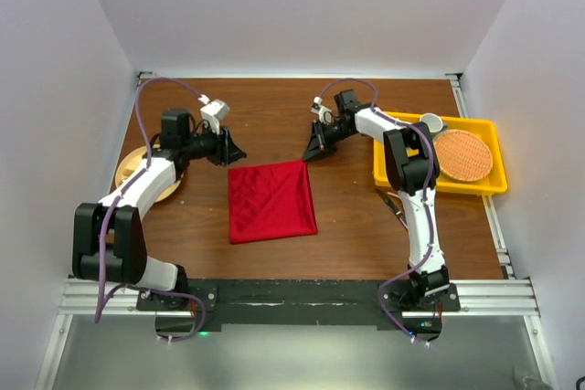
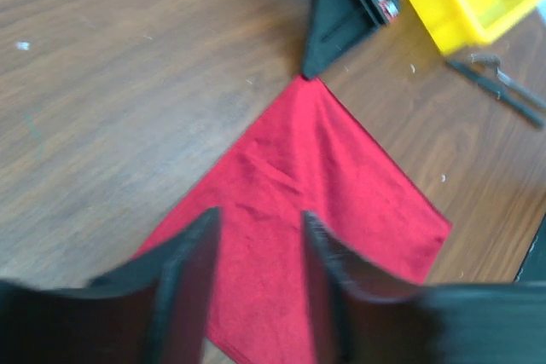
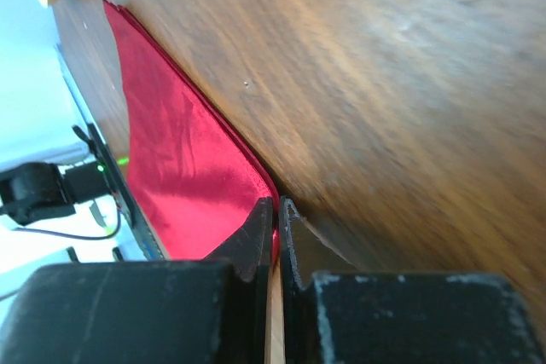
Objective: Fold the napkin into a case and place the utensils inside
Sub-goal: Fold the lower triangle-folded napkin at the center of the board, then smooth out the 2/3-rectangle-folded napkin at the center of the board.
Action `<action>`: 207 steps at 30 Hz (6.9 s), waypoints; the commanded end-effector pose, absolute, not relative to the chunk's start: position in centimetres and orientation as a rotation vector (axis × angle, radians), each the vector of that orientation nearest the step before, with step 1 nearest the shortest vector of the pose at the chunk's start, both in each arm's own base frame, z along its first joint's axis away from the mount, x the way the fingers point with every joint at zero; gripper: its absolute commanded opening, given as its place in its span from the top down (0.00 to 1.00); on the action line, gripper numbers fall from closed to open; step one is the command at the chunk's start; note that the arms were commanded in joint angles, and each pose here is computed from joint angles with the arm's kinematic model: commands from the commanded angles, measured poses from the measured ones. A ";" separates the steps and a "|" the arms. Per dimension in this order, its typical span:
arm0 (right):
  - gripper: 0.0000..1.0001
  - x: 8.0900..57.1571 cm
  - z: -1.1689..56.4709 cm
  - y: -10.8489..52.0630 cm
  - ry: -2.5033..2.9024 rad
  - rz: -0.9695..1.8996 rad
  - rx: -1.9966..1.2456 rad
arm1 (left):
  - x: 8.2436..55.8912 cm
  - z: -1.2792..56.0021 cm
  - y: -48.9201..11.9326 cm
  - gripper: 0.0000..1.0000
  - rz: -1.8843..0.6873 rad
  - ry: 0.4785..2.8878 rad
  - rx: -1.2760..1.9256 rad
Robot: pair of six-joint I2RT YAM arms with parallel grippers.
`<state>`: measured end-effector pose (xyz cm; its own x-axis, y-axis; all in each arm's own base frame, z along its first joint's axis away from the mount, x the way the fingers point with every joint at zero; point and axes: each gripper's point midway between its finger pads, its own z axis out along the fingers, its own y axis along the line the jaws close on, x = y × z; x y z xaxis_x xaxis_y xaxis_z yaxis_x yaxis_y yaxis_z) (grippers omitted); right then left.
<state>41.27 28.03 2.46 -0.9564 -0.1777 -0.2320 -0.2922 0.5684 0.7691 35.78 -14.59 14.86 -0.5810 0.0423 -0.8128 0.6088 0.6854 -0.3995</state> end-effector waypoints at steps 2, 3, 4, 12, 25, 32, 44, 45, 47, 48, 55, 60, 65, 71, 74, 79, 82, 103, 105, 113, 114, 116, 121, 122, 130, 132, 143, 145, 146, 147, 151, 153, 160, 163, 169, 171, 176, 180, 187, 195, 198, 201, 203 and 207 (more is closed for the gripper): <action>1.00 41.4 4.3 28.2 2.607 1.300 -0.499 | 33.1 16.0 -20.4 0.71 -0.787 1.823 0.950; 1.00 41.5 4.4 28.2 2.602 1.299 -0.501 | 33.2 15.6 -21.0 0.75 -0.745 1.813 0.985; 1.00 41.4 4.3 28.2 2.602 1.299 -0.501 | 33.1 14.9 -21.7 0.78 -0.723 1.797 1.034; 1.00 41.1 4.7 28.3 2.595 1.325 -0.500 | 32.9 11.4 -29.9 0.96 -0.615 1.673 1.314; 1.00 40.8 5.1 28.4 2.590 1.365 -0.471 | 33.7 5.6 -33.2 0.99 -0.519 1.743 1.405; 1.00 40.6 5.9 28.7 2.578 1.402 -0.452 | 33.0 3.8 -33.6 0.99 -0.515 1.752 1.462; 1.00 39.4 8.8 29.1 2.540 1.494 -0.442 | 31.8 1.8 -32.2 1.00 -0.495 1.820 1.518; 1.00 39.2 8.8 29.1 2.547 1.500 -0.437 | 31.9 1.8 -32.3 1.00 -0.494 1.824 1.517; 1.00 38.6 9.1 29.1 2.549 1.516 -0.440 | 31.9 1.7 -32.3 1.00 -0.494 1.832 1.523; 1.00 38.4 9.2 29.0 2.556 1.524 -0.436 | 31.9 1.7 -32.3 1.00 -0.493 1.830 1.526; 1.00 36.1 8.6 29.0 2.609 1.548 -0.452 | 31.9 1.8 -32.1 1.00 -0.482 1.828 1.538; 1.00 34.7 7.0 28.7 2.664 1.526 -0.474 | 31.9 2.3 -32.2 1.00 -0.487 1.815 1.532; 1.00 35.2 4.9 28.2 2.692 1.462 -0.488 | 32.4 6.6 -33.3 1.00 -0.521 1.751 1.466; 1.00 35.9 4.4 28.3 2.686 1.437 -0.521 | 29.8 10.1 -31.6 1.00 -0.553 1.758 1.478; 1.00 36.2 4.9 28.4 2.664 1.437 -0.535 | 27.8 9.1 -29.8 1.00 -0.549 1.802 1.528; 1.00 36.2 6.0 28.5 2.632 1.443 -0.563 | 25.2 6.5 -28.2 1.00 -0.570 1.886 1.590; 1.00 35.6 6.2 28.4 2.636 1.451 -0.583 | 24.5 5.2 -27.9 1.00 -0.565 1.943 1.620; 1.00 29.7 5.2 27.5 2.746 1.354 -0.856 | 23.1 0.4 -26.8 1.00 -0.544 2.238 1.599; 1.00 29.8 4.1 26.8 2.774 1.287 -0.885 | 23.1 0.6 -26.9 1.00 -0.549 2.234 1.594; 1.00 30.1 1.0 25.0 2.838 1.114 -0.972 | 24.1 4.2 -28.0 1.00 -0.706 2.184 1.462; 1.00 30.1 0.7 24.7 2.842 1.086 -0.988 | 24.3 4.9 -28.2 1.00 -0.736 2.172 1.444; 1.00 30.3 0.6 24.6 2.834 1.068 -1.007 | 25.1 6.1 -27.2 0.98 -0.744 2.182 1.376; 1.00 31.2 2.4 25.7 2.760 1.111 -1.004 | 24.9 7.2 -25.3 0.96 -0.735 2.125 1.424; 1.00 31.4 2.8 25.8 2.751 1.116 -0.999 | 24.3 7.6 -25.3 0.96 -0.747 2.096 1.441; 1.00 31.6 2.6 25.9 2.737 1.082 -1.049 | 22.4 5.4 -26.3 0.99 -0.602 1.965 1.616; 1.00 31.9 2.9 26.0 2.731 1.088 -1.056 | 22.6 4.1 -26.3 0.99 -0.575 2.028 1.603; 1.00 29.2 7.9 26.9 2.658 1.194 -1.173 | 23.1 0.1 -25.8 1.00 -0.511 2.248 1.529; 1.00 28.0 7.8 26.8 2.672 1.200 -1.198 | 22.9 -0.2 -25.7 1.00 -0.517 2.287 1.508; 1.00 27.2 7.2 26.4 2.693 1.200 -1.210 | 22.8 -0.2 -25.8 1.00 -0.525 2.291 1.504; 1.00 27.4 6.6 26.3 2.689 1.179 -1.214 | 22.8 -0.3 -25.7 1.00 -0.526 2.302 1.493; 1.00 28.2 3.5 25.0 2.749 1.047 -1.226 | 22.7 -0.3 -25.5 1.00 -0.519 2.308 1.503; 1.00 28.6 2.6 24.6 2.764 1.025 -1.228 | 22.5 -0.4 -25.4 1.00 -0.519 2.313 1.511; 1.00 29.6 2.0 23.2 2.757 0.951 -1.265 | 22.2 -0.6 -25.2 1.00 -0.523 2.327 1.513; 1.00 29.7 1.3 22.9 2.767 0.926 -1.270 | 22.7 1.2 -26.1 1.00 -0.566 2.252 1.486; 1.00 30.6 0.9 23.1 2.743 0.894 -1.271 | 26.5 9.4 -26.4 0.75 -0.735 2.088 1.274; 1.00 30.6 1.0 23.1 2.733 0.895 -1.274 | 28.5 10.8 -24.7 0.71 -0.732 2.111 1.155; 1.00 30.7 1.2 23.3 2.712 0.902 -1.281 | 32.0 10.6 -20.1 0.62 -0.614 2.241 0.941; 1.00 30.7 1.5 23.3 2.703 0.912 -1.275 | 32.8 9.2 -17.0 0.53 -0.647 2.376 0.693; 1.00 30.6 1.9 23.6 2.688 0.926 -1.280 | 31.6 7.1 -15.7 0.55 -0.724 2.475 0.545; 1.00 30.6 2.2 23.6 2.681 0.933 -1.282 | 30.5 4.8 -16.5 0.54 -0.826 2.548 0.485; 1.00 30.6 2.3 23.6 2.681 0.934 -1.284 | 30.2 4.4 -16.7 0.53 -0.843 2.563 0.474; 1.00 30.7 2.5 23.8 2.671 0.944 -1.285 | 30.2 4.6 -16.8 0.60 -0.857 2.568 0.464; 1.00 30.7 2.7 23.9 2.664 0.945 -1.290 | 30.1 5.0 -16.8 0.68 -0.861 2.567 0.467; 1.00 31.3 3.5 24.1 2.645 0.946 -1.287 | 29.5 5.2 -16.8 0.86 -0.875 2.590 0.461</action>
